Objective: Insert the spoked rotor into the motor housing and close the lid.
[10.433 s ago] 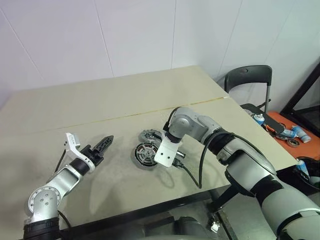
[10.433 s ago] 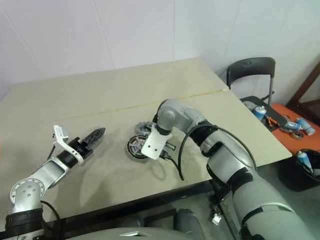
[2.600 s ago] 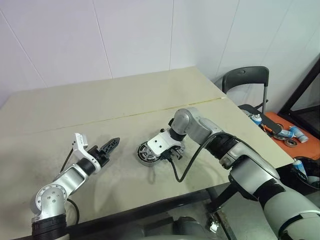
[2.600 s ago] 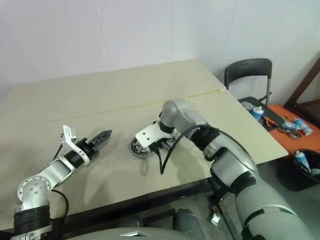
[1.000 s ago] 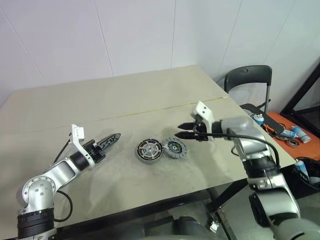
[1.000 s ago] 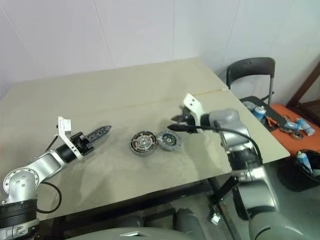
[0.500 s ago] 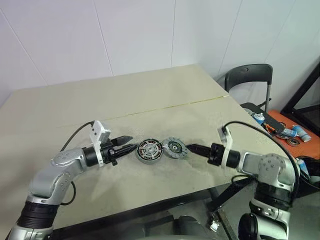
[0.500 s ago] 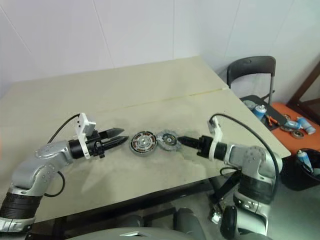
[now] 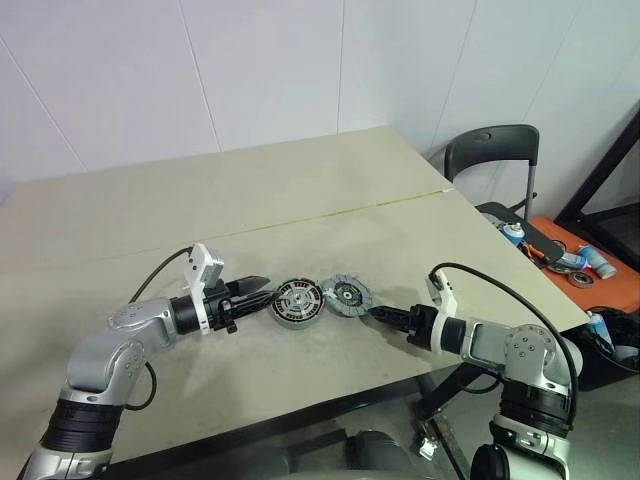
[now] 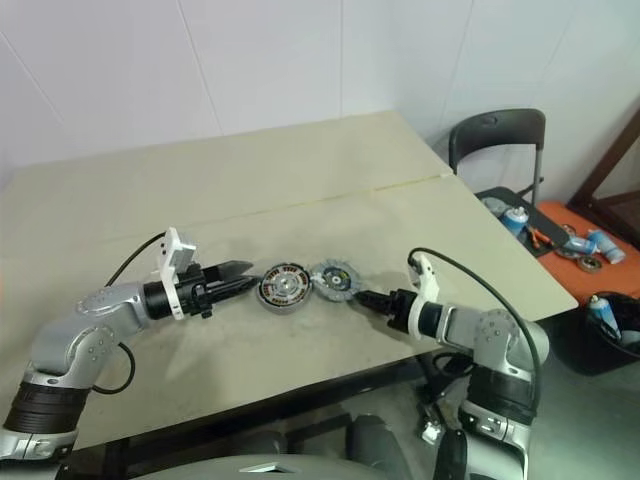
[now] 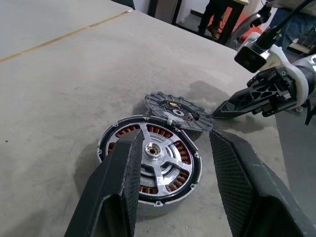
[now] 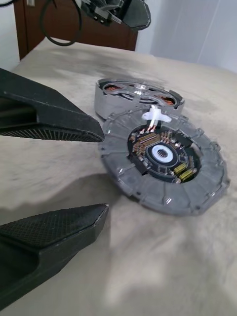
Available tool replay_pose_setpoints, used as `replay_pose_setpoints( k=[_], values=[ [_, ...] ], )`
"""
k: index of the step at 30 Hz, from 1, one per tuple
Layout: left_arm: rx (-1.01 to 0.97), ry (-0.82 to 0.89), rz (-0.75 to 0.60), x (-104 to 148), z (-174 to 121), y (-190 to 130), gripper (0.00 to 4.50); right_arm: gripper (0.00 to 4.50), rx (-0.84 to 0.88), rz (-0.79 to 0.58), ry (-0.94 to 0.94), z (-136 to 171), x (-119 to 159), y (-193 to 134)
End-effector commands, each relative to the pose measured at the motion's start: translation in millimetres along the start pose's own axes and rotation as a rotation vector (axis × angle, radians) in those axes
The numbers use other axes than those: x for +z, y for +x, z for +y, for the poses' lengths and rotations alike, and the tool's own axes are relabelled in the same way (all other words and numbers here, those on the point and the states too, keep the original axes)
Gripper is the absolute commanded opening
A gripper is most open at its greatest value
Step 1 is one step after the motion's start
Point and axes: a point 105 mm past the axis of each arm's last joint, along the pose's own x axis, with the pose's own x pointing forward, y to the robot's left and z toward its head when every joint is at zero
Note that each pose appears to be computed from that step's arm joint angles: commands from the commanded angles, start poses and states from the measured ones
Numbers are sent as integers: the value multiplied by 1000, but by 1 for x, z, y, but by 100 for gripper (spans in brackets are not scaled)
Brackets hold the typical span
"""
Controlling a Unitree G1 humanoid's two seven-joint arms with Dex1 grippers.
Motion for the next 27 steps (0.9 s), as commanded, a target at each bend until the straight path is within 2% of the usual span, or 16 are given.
replay_pose_setpoints(
  k=[1,13,27],
  values=[
    [9,29,-41,11,-5,-3,228,206,91,-10,-82,29,5,11],
    [40,20,-36,9,-2,-3,228,206,35,-26,-142,21,5,16],
    [39,19,-29,6,-5,4,228,206,-57,-122,-117,-11,11,8]
  ],
)
